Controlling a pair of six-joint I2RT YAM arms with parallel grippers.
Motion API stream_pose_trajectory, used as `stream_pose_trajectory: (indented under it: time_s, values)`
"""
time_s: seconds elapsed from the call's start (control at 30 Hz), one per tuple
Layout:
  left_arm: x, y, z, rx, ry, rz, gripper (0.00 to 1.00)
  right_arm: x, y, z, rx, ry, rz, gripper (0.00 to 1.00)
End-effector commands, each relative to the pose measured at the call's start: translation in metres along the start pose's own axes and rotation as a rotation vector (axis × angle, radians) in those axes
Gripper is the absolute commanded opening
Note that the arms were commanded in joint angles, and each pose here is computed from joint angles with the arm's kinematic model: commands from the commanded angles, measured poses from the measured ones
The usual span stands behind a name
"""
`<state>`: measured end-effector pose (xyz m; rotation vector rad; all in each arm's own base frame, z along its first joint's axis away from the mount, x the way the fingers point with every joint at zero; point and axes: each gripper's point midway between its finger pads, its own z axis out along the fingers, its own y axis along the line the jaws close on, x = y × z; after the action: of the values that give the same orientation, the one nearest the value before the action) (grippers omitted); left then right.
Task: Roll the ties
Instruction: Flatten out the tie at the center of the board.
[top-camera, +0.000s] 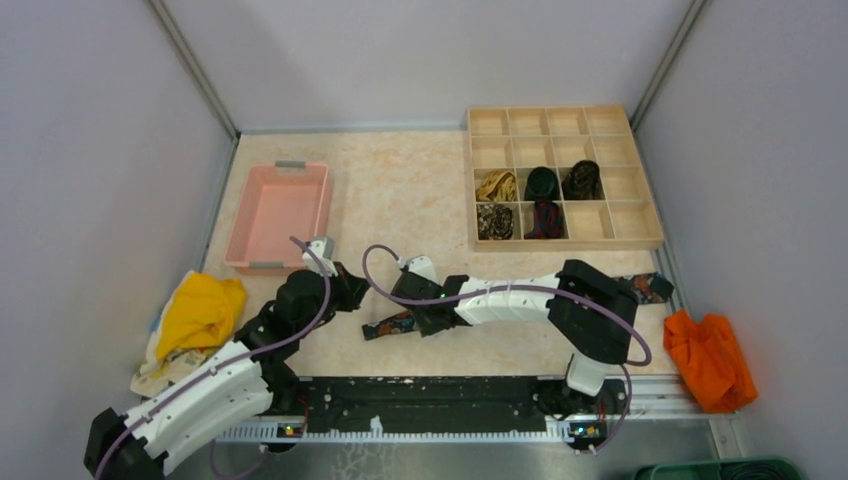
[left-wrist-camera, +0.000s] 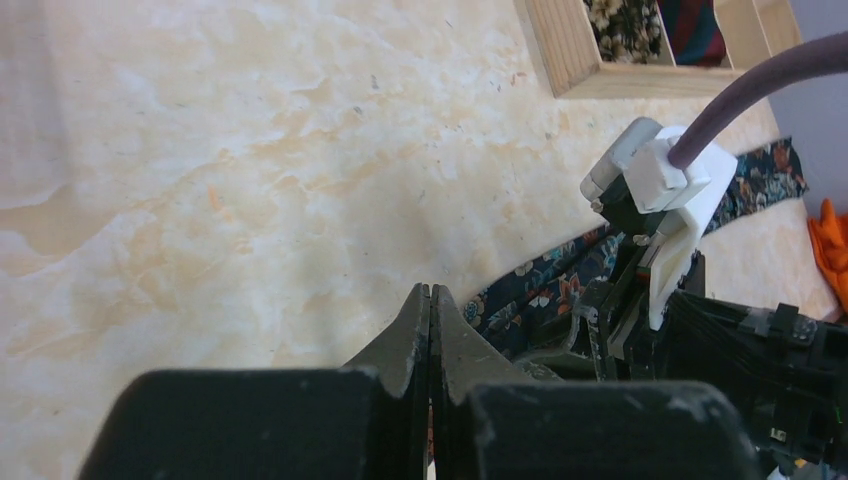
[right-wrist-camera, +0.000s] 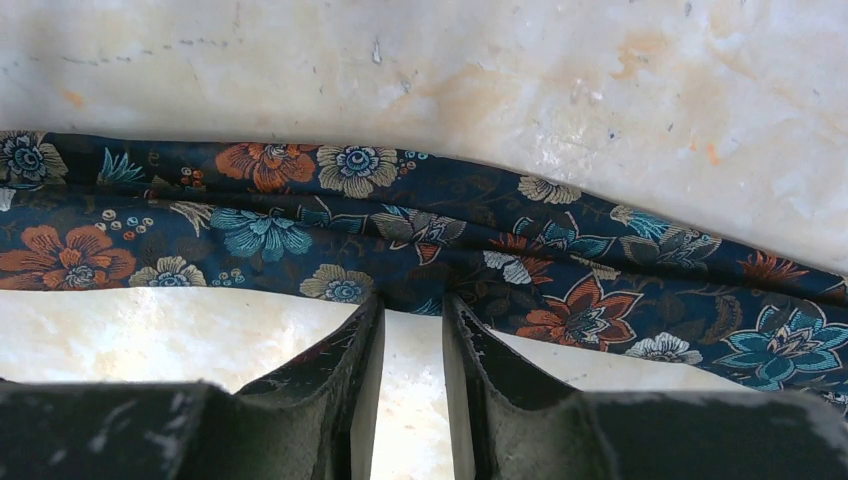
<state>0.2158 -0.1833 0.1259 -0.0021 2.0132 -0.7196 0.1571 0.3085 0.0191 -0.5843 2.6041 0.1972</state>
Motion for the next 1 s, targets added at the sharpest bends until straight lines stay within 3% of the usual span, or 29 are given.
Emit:
stream_pose_trajectory:
  time_s: [0.0, 0.13, 0.37, 0.97]
  values:
    - [-0.015, 0.02, -0.011, -0.114, -0.076, -0.048, 0.0, -0.004, 0.008, 0.009, -0.001, -0.012, -0.009, 0.27]
    - [-0.02, 0.026, -0.019, -0.136, -0.107, -0.054, 0.0, 0.002, 0.006, 0.013, -0.001, 0.003, -0.013, 0.2]
    - [-0.018, 0.025, -0.021, -0.126, -0.102, -0.051, 0.0, -0.007, 0.004, 0.009, 0.018, -0.021, -0.025, 0.0]
    - [-0.021, 0.02, -0.021, -0.099, -0.105, -0.036, 0.0, -0.063, -0.013, -0.002, 0.063, -0.132, 0.0, 0.0]
